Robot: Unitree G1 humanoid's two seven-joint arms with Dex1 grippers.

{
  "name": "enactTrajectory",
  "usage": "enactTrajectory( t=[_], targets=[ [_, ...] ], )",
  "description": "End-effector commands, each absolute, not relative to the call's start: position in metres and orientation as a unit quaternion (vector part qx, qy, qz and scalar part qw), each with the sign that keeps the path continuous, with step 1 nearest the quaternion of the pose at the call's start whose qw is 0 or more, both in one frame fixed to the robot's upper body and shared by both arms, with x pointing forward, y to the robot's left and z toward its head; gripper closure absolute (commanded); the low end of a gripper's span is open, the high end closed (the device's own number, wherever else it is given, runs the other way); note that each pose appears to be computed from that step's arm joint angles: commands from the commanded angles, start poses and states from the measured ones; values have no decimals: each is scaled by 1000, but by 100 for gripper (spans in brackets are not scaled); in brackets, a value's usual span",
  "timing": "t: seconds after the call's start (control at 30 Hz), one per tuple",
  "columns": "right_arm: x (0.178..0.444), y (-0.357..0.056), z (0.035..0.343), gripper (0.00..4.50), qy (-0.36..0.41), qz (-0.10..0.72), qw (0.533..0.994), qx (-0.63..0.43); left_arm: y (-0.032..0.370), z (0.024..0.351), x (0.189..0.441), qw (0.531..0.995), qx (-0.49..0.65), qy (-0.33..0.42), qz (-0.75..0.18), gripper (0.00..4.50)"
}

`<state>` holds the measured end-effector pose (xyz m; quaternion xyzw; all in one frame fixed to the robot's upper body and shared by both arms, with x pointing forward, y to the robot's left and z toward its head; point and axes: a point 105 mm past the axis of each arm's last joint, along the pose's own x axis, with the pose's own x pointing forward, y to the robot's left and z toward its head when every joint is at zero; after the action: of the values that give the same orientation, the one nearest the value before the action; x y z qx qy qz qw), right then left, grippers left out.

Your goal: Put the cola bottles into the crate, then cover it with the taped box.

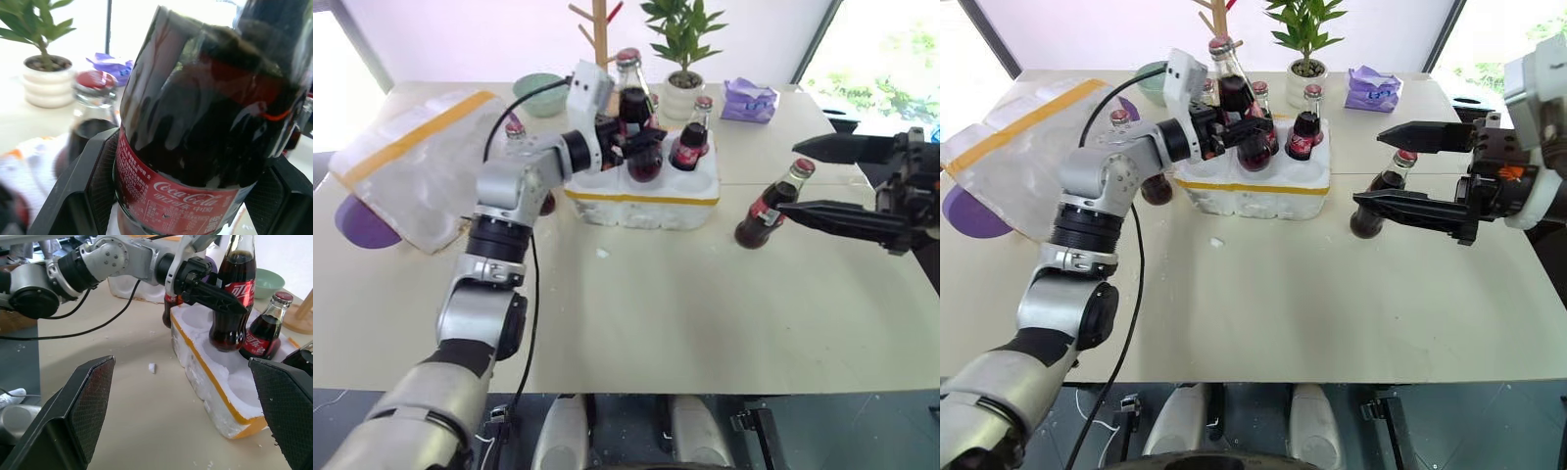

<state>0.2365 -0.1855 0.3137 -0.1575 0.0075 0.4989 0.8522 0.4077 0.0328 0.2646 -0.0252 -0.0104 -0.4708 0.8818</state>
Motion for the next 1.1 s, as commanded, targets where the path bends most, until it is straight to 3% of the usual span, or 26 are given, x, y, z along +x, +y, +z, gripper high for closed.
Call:
enactTrajectory(
  t=[0.03,0.33,0.53,0.63,0.7,0.8,0.9,1.1],
  targets=[
    [231,-185,325,0,-23,494,852,-171,26,283,404,876,-14,-49,-480,166],
    [242,-186,316,0,-18,485,859,-165,19,234,423,891,80,20,-445,166],
    [247,-185,314,0,-22,483,860,-161,7,203,434,903,67,57,-420,166],
    [250,-183,313,0,-22,484,861,-157,14,213,437,913,43,38,-404,25],
    [250,-183,313,0,-22,486,860,-153,17,227,431,906,21,16,-423,5],
    [250,-181,309,0,-19,488,860,-147,36,258,392,847,-38,-60,-528,5],
    [251,-180,306,0,-17,490,860,-144,64,262,363,811,-55,-72,-578,5],
    [255,-178,300,0,-11,496,858,-133,135,274,338,821,-110,-70,-556,5]
  ],
)
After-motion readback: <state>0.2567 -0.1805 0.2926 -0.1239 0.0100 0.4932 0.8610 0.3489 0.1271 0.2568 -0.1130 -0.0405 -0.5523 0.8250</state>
